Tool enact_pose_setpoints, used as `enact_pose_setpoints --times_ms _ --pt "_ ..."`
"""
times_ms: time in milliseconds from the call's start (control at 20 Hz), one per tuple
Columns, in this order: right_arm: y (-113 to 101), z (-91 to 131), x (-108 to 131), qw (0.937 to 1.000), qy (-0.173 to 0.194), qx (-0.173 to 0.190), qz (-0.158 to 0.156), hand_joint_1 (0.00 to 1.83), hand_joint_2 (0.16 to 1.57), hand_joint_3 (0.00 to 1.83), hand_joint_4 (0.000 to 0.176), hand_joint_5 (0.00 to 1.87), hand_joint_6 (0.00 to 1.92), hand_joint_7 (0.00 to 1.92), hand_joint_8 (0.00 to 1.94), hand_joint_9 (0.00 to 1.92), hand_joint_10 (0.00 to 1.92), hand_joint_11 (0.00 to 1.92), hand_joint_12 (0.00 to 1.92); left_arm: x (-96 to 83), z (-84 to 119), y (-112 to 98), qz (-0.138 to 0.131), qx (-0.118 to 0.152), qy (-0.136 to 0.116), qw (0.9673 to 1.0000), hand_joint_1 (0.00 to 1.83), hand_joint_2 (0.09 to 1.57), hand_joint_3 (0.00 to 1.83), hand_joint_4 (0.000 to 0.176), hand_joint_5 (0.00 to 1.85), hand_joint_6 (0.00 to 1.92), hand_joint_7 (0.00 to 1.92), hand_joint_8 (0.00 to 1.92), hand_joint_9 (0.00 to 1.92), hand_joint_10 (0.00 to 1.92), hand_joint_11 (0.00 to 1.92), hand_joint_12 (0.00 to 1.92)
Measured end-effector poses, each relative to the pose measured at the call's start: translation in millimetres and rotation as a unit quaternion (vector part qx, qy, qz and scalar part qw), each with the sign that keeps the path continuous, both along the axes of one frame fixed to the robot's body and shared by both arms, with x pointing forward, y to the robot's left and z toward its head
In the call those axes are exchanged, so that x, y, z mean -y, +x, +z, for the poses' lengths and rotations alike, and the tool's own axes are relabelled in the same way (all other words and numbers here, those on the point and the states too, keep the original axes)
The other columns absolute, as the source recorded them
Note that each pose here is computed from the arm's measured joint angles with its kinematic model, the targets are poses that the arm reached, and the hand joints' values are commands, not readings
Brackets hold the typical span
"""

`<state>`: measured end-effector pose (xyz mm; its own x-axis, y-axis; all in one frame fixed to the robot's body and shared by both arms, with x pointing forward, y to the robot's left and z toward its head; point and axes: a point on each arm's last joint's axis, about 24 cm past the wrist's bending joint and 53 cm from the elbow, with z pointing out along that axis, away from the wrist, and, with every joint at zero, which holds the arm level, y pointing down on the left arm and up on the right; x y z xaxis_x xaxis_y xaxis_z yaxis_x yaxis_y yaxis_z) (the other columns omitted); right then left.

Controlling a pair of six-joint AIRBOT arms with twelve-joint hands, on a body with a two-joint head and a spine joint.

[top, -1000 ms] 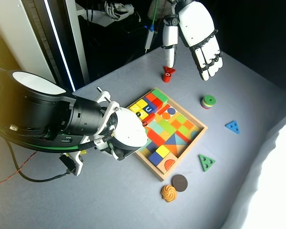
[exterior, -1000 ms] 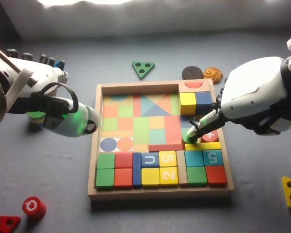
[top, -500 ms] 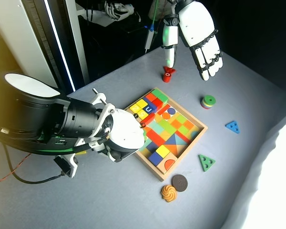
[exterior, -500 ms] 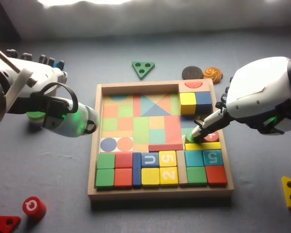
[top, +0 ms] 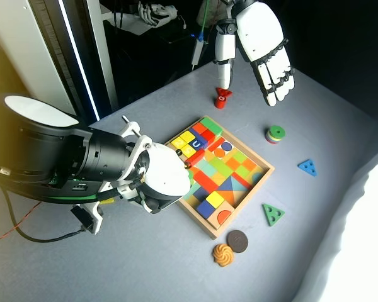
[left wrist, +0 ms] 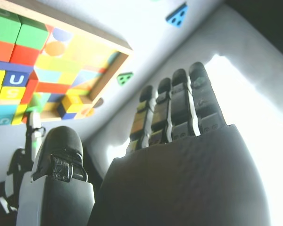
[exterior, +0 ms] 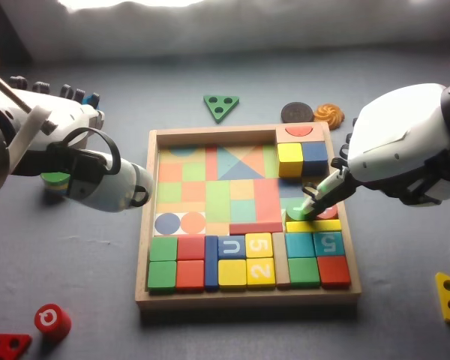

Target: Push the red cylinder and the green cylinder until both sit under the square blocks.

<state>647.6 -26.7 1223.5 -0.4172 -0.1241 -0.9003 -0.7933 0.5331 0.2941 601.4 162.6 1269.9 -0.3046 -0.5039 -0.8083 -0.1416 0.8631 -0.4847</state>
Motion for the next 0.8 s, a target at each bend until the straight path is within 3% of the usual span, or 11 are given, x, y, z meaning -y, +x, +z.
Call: enact_pose_setpoints --times_ms 350,450,550,700,800 --pt "6 28 1 0.9988 0.042 -0.01 -0.024 1.8 0.96 0.55 0.0 0.35 0.0 1.6 1.94 1.72 1.92 1.81 1.92 0.1 0 0 0.0 0.0 0.0 1.0 0.0 1.27 0.0 0.0 0.0 0.0 0.0 0.0 0.0 0.0 0.0 0.0" --pt "9 50 17 0.992 0.108 -0.036 -0.055 1.8 0.96 0.54 0.0 0.38 0.01 1.61 1.94 1.73 1.92 1.82 1.92 0.5 0 0 -0.001 0.0 0.0 1.0 0.0 1.27 0.0 0.0 0.02 0.01 0.01 0.01 0.0 0.0 0.0 0.0" --pt "8 63 37 0.9858 0.141 -0.025 -0.088 1.83 0.96 0.54 0.0 0.42 0.02 1.64 1.94 1.74 1.92 1.82 1.92 -0.5 0 0 0.0 0.001 0.002 1.0 0.0 1.27 0.0 0.0 0.0 0.0 0.0 0.0 0.0 0.0 0.0 0.0" --pt "4 72 62 0.9801 0.155 0.023 -0.121 1.81 0.97 0.54 0.0 0.36 0.0 1.63 1.94 1.73 1.92 1.8 1.92 1.1 1 0 -0.003 0.003 0.001 1.0 0.0 1.27 0.0 0.0 0.02 0.01 0.02 0.01 0.01 0.0 0.01 0.0" --pt "8 69 81 0.9743 0.166 0.015 -0.151 1.77 0.98 0.53 0.0 0.35 0.0 1.61 1.94 1.72 1.92 1.79 1.92 1.1 1 0 -0.003 0.003 0.001 1.0 0.0 1.27 0.0 0.0 0.03 0.01 0.02 0.01 0.01 0.0 0.0 0.0"
